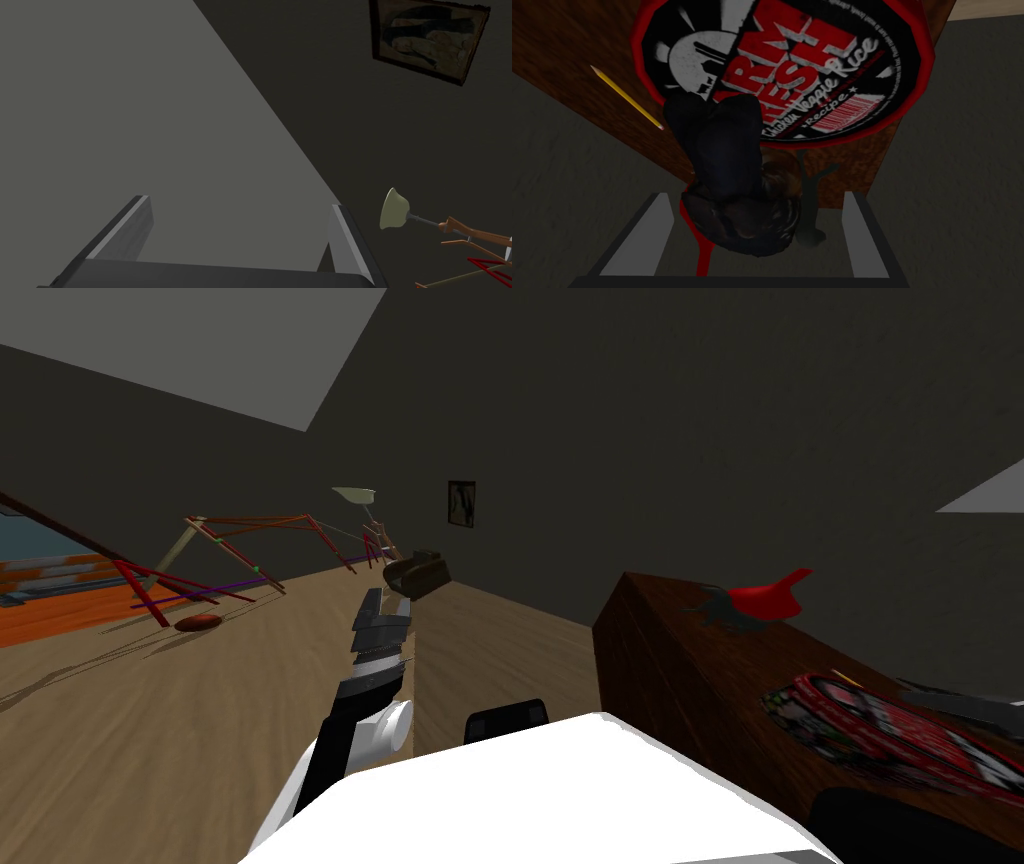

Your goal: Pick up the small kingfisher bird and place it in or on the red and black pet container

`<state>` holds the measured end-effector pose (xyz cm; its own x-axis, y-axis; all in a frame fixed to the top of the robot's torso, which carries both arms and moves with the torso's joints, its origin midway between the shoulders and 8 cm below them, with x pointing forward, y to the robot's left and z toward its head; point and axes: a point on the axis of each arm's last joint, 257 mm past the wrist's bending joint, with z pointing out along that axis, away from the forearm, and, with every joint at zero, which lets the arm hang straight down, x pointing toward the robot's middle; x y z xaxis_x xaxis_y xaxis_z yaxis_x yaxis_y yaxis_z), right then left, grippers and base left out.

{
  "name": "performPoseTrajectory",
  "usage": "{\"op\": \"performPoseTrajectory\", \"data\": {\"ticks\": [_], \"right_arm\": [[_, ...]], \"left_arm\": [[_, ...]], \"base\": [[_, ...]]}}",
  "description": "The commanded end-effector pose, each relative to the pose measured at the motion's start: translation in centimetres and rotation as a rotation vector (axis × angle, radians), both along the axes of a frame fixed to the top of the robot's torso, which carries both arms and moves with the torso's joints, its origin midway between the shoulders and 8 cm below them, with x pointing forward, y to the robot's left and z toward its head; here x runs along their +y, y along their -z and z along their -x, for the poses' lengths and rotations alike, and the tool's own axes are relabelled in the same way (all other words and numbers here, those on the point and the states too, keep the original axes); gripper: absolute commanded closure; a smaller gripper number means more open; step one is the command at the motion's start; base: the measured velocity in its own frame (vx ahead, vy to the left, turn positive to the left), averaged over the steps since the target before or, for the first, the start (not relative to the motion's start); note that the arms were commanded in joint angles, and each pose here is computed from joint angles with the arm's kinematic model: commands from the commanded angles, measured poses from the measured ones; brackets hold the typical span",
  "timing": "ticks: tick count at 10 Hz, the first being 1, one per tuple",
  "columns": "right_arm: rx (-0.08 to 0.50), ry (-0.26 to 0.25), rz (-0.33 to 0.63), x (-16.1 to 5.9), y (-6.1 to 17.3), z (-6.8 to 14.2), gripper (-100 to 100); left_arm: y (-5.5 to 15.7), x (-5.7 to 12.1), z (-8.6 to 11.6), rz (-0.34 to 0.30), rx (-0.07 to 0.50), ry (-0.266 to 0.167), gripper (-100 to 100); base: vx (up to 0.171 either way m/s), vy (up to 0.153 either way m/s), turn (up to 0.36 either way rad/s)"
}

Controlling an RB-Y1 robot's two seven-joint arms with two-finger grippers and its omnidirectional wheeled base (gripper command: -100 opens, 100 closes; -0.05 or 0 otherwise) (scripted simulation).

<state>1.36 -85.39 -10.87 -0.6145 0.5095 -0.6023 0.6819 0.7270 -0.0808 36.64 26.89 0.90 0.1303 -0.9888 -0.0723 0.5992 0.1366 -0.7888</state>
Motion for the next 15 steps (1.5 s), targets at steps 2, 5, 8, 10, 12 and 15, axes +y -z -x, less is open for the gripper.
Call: {"op": "performPoseTrajectory", "data": {"ticks": [2,5,8,10,12,15], "right_arm": [[0.000,0.000,0.000,0.0,0.0,0.0,-100],[0.000,0.000,0.000,0.0,0.0,0.0,0],[0.001,-0.015,0.006,-0.3,-1.5,-2.0,-100],[0.001,-0.033,0.009,-0.4,-2.8,-4.2,-100],[0.001,-0.043,0.008,-0.4,-3.3,-5.3,-100],[0.003,-0.054,0.007,-0.3,-3.7,-6.4,-100]], "left_arm": [[0.0,0.0,0.0,0.000,0.000,0.000,0],[0.0,0.0,0.0,0.000,0.000,0.000,0],[0.0,0.0,0.0,0.000,0.000,0.000,0],[0.0,0.0,0.0,0.000,0.000,0.000,0],[0.0,0.0,0.0,0.000,0.000,0.000,0],[0.0,0.0,0.0,0.000,0.000,0.000,0]], "base": [[0.000,0.000,0.000],[0.000,0.000,0.000],[-0.016,0.000,-0.073],[-0.013,-0.002,-0.088],[-0.015,-0.001,-0.057],[-0.008,0.000,-0.029]]}}
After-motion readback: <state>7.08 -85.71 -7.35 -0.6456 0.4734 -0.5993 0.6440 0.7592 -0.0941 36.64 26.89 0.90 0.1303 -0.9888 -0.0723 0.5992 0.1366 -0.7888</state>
